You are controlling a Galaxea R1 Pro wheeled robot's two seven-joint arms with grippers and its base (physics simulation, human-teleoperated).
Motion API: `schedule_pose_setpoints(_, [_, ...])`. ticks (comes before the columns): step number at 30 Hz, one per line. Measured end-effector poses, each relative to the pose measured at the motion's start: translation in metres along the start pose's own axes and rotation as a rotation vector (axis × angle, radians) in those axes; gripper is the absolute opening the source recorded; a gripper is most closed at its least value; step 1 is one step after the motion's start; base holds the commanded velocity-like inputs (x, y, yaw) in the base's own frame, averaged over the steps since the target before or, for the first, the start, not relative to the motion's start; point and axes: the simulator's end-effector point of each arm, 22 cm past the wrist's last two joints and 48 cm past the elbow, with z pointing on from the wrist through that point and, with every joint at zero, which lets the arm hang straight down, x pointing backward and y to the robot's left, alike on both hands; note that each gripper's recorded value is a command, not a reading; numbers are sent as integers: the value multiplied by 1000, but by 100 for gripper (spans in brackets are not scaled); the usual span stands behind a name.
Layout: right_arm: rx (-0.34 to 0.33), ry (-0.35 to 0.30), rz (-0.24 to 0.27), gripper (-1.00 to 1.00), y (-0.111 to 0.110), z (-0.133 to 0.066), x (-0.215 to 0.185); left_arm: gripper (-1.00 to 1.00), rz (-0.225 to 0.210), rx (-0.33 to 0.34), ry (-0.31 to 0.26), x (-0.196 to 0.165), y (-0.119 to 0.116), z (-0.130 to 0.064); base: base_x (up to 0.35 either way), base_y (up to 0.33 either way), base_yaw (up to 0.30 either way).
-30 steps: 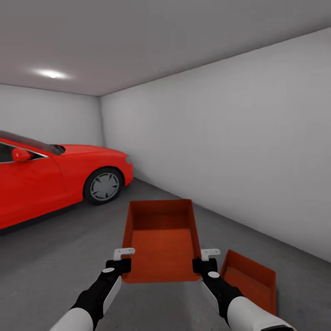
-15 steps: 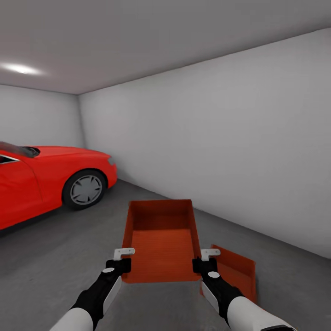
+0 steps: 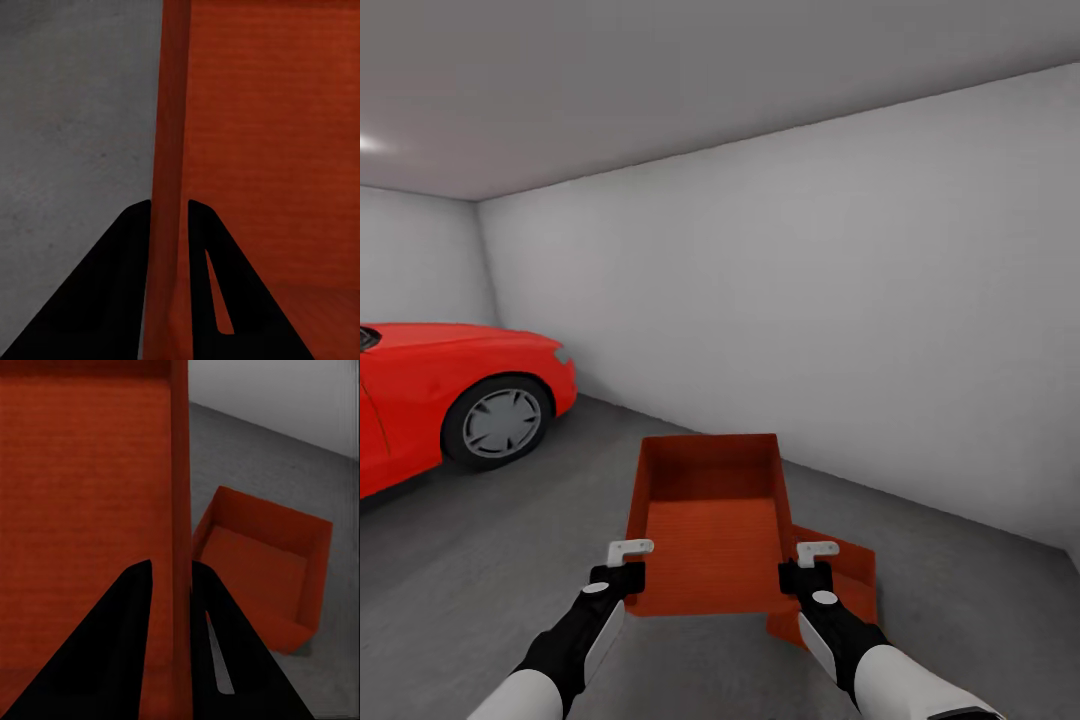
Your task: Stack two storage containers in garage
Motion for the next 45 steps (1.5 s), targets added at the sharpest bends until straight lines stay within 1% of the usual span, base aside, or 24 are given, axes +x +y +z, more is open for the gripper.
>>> schedule_pose_setpoints(24, [0,0,0,-100,0,0,0,-100,0,0,0,0,0,0,5,0,-245])
schedule_pose_setpoints(30, [-1,0,1,-100,0,0,0,-100,-1,0,0,0,0,-1,220,140,-245])
schedule_pose_setpoints(45, [0,0,0,-100,0,0,0,-100,-1,-1,0,0,0,-1,280,227,-245])
